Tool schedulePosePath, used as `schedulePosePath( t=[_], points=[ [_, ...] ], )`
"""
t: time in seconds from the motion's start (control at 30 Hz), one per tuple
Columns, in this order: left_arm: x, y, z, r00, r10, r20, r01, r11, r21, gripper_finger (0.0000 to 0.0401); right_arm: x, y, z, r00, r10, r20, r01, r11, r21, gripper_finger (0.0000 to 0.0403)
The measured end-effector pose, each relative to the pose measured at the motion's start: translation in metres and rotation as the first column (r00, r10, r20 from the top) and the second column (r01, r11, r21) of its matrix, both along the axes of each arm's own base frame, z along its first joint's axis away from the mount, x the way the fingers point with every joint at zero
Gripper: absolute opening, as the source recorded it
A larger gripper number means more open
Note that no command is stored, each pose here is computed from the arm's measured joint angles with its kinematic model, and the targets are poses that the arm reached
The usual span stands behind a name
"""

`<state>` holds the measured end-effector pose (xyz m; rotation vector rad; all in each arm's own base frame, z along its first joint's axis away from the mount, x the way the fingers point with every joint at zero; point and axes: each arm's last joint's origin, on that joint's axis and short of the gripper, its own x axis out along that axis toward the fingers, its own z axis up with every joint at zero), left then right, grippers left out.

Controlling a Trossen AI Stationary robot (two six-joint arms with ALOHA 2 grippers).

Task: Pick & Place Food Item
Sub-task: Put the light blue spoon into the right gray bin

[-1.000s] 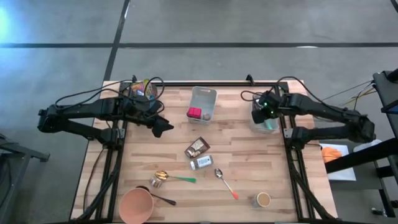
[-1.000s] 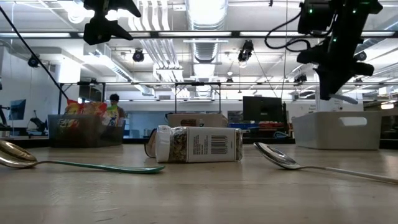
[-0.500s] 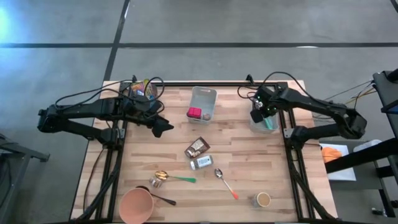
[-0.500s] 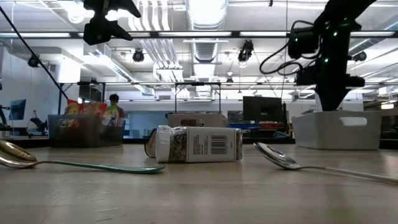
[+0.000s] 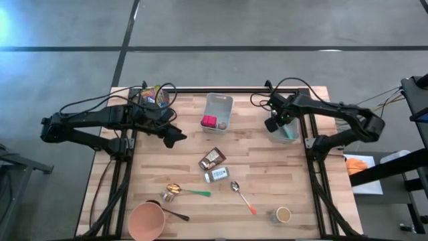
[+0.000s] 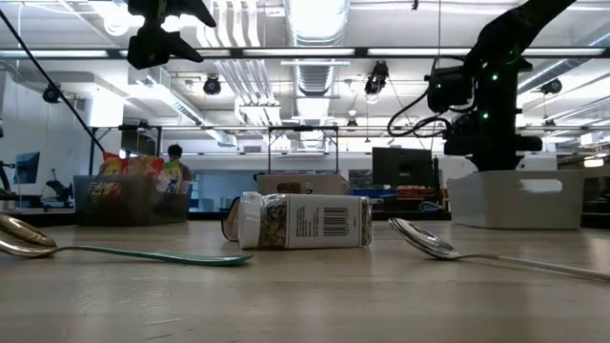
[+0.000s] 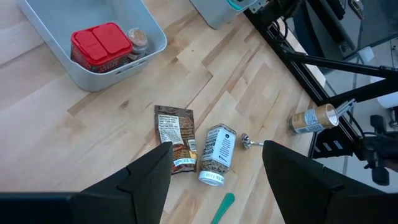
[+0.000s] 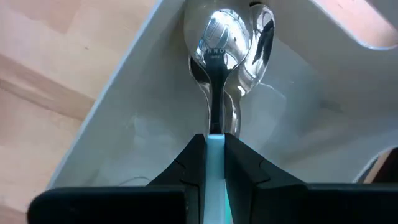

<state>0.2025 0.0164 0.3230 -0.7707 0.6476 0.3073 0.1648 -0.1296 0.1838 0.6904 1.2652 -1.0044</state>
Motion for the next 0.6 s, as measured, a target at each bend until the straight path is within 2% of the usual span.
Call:
schedulePosePath(
  t=[0.6],
  points=[
    [0.0,0.0,0.0,1.0,0.001,0.0,-0.001,1.0,0.0,0.0252,-0.008,0.005,-0.02,1.0,0.008,-0.007,-0.008,1.0,0.014,0.0028]
  ],
)
